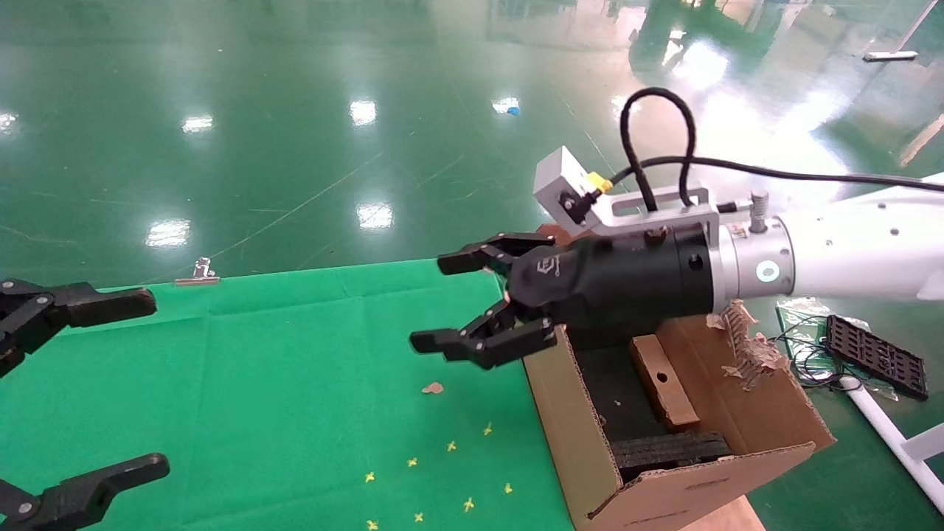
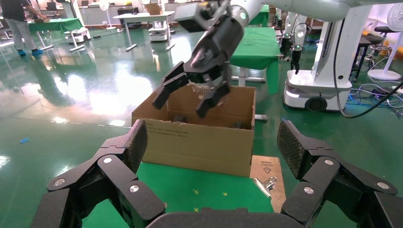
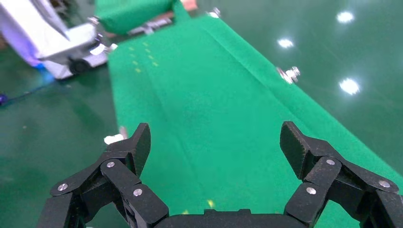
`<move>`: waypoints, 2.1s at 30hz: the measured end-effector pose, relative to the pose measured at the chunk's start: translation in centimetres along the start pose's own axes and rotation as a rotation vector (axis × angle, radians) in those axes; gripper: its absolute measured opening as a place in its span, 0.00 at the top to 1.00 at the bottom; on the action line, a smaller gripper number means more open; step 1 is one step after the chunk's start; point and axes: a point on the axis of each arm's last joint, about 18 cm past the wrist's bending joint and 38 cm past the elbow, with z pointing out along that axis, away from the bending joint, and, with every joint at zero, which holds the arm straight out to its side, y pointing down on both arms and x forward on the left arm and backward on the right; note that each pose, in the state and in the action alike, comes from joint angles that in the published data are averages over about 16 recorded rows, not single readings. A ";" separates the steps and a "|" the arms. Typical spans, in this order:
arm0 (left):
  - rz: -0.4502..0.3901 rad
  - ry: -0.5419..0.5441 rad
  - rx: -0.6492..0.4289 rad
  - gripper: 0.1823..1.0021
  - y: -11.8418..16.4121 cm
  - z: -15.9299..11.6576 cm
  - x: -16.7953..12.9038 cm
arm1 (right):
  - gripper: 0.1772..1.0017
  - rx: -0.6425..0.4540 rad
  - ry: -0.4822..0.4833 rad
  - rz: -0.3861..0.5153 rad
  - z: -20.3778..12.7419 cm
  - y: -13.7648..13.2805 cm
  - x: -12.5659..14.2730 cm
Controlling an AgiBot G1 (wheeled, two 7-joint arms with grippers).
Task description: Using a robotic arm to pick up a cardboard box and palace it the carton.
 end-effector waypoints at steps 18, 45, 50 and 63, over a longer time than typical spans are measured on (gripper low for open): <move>0.000 0.000 0.000 0.00 0.0 0.0 0.0 | 0.00 0.267 -0.145 -0.221 -0.9 -0.5 -6.5; 0.000 -0.001 0.000 0.00 0.0 0.0 0.0 | 0.00 0.303 -0.156 -0.256 -1.3 -0.5 -7.5; 0.000 -0.001 0.000 0.00 0.0 0.0 0.0 | 0.00 0.300 -0.155 -0.255 -1.3 -0.5 -7.4; 0.000 -0.001 0.000 0.00 0.0 0.0 0.0 | 0.00 0.298 -0.154 -0.253 -1.3 -0.5 -7.4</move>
